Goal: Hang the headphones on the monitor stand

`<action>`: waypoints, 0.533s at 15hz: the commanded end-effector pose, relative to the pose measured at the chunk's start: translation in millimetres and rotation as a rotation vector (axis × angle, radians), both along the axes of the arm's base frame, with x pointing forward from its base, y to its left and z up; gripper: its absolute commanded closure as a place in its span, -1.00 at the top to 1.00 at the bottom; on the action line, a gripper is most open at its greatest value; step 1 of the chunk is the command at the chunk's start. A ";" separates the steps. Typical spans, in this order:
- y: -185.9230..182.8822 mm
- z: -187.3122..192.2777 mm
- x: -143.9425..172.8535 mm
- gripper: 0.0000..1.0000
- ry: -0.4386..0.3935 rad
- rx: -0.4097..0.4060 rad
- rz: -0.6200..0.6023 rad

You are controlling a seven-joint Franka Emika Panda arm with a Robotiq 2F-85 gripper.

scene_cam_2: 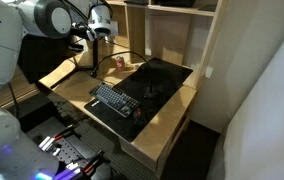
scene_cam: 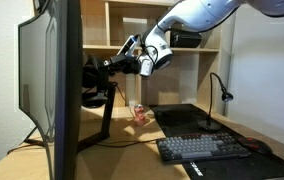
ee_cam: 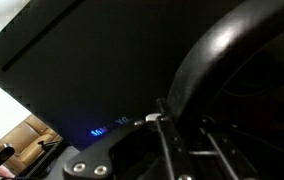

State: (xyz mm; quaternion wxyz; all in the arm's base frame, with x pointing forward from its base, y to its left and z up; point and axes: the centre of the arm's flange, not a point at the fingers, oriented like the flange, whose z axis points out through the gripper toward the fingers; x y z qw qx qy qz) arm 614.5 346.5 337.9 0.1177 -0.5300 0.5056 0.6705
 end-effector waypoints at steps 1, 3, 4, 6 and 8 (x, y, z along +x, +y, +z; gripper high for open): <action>10.8 -1.4 10.6 -0.92 -0.008 -0.075 0.003; 12.4 -4.4 12.5 -0.92 -0.024 -0.110 -0.010; 13.6 -5.2 14.3 -0.79 -0.034 -0.134 -0.021; 14.8 -5.2 17.1 -0.19 -0.058 -0.171 -0.045; 14.7 -0.5 18.9 0.00 -0.113 -0.201 -0.071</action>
